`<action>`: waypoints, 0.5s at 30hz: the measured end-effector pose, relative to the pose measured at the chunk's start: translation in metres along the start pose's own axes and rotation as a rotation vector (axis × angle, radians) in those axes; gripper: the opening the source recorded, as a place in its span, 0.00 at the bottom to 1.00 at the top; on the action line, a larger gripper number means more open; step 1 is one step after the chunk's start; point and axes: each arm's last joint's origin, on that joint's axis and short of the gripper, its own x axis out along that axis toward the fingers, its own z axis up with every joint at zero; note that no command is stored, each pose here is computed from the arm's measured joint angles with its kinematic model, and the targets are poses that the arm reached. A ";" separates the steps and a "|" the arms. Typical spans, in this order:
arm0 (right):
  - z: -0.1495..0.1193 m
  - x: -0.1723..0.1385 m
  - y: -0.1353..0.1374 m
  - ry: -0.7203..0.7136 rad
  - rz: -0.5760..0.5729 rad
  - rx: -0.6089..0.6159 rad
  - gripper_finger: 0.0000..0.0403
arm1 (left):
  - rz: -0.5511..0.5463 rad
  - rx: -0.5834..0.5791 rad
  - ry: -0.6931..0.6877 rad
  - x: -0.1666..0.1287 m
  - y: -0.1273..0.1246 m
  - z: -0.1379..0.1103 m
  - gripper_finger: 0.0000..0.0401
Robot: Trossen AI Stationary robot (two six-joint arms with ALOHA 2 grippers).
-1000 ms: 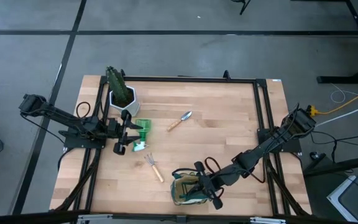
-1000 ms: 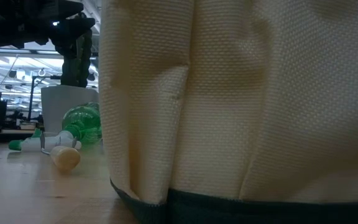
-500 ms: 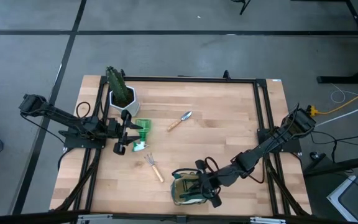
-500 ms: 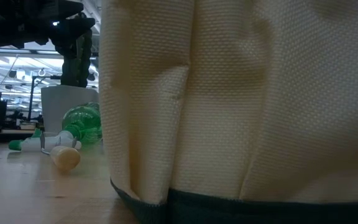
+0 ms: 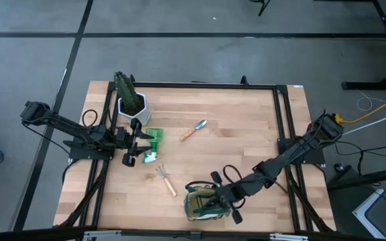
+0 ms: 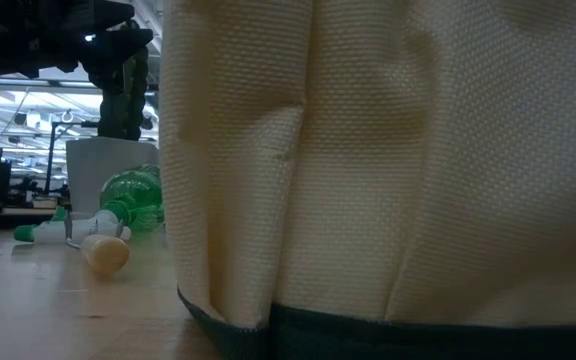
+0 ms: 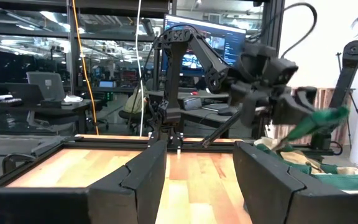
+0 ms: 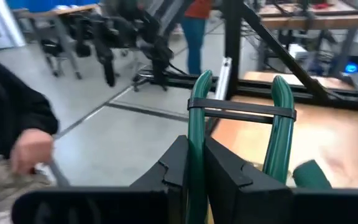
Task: Pick & Place Garden tools in Gardening bag
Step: Put the green shear scissors into the brown gardening bag
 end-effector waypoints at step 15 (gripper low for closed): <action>0.066 -0.054 -0.011 -0.104 0.297 -0.027 0.10 | 0.000 0.000 0.002 0.000 0.000 0.000 0.45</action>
